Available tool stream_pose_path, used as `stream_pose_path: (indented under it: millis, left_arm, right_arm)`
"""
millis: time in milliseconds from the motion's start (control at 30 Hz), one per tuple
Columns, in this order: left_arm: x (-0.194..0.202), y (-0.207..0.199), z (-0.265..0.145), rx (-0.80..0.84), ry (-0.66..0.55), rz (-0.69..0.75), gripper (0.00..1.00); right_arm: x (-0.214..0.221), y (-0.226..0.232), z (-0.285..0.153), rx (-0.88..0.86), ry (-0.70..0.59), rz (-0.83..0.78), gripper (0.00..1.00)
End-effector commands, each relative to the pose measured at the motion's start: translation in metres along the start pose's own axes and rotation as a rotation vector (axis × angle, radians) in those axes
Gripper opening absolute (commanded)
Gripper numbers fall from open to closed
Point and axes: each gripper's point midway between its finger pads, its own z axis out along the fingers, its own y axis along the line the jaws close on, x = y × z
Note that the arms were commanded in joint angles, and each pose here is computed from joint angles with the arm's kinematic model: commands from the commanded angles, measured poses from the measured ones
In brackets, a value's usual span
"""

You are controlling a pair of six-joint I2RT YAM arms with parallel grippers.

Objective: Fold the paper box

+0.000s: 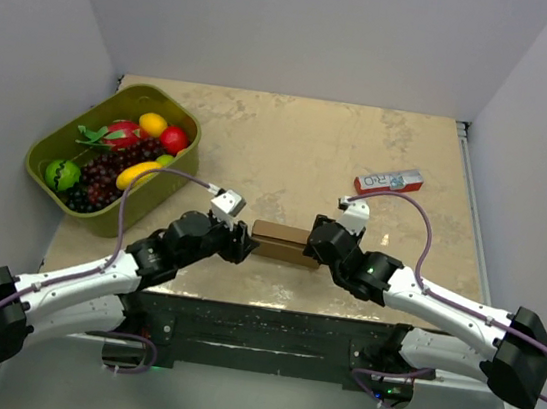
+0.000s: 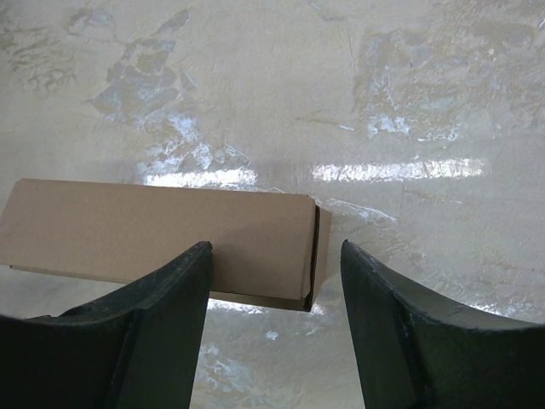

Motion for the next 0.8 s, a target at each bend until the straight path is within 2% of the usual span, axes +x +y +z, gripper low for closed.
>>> stream_pose_path:
  millis: [0, 200, 467, 633, 733, 767]
  left_arm:
    - [-0.047, -0.004, 0.004, -0.028, -0.094, -0.109, 0.56]
    - [-0.051, 0.024, 0.023, -0.065, -0.092, -0.188, 0.55]
    - [0.015, 0.021, 0.032, 0.017, 0.039, -0.225, 0.52]
    - [0.039, 0.032, 0.028, -0.031, 0.095, -0.223, 0.40]
    - [0.047, 0.037, 0.025, -0.055, 0.114, -0.215, 0.35]
    - [0.048, 0.039, 0.025, -0.062, 0.116, -0.212, 0.34]
  right_arm:
    - [0.009, -0.011, 0.000, 0.030, 0.012, -0.013, 0.63]
    - [0.010, -0.012, -0.001, 0.028, 0.015, -0.012, 0.63]
    - [0.011, -0.017, -0.001, 0.040, 0.012, -0.013, 0.63]
    - [0.009, -0.016, -0.003, 0.041, 0.016, -0.016, 0.64]
    - [0.003, -0.007, -0.008, 0.005, 0.025, -0.033, 0.67]
    - [-0.006, 0.000, -0.011, -0.017, 0.015, -0.025, 0.71]
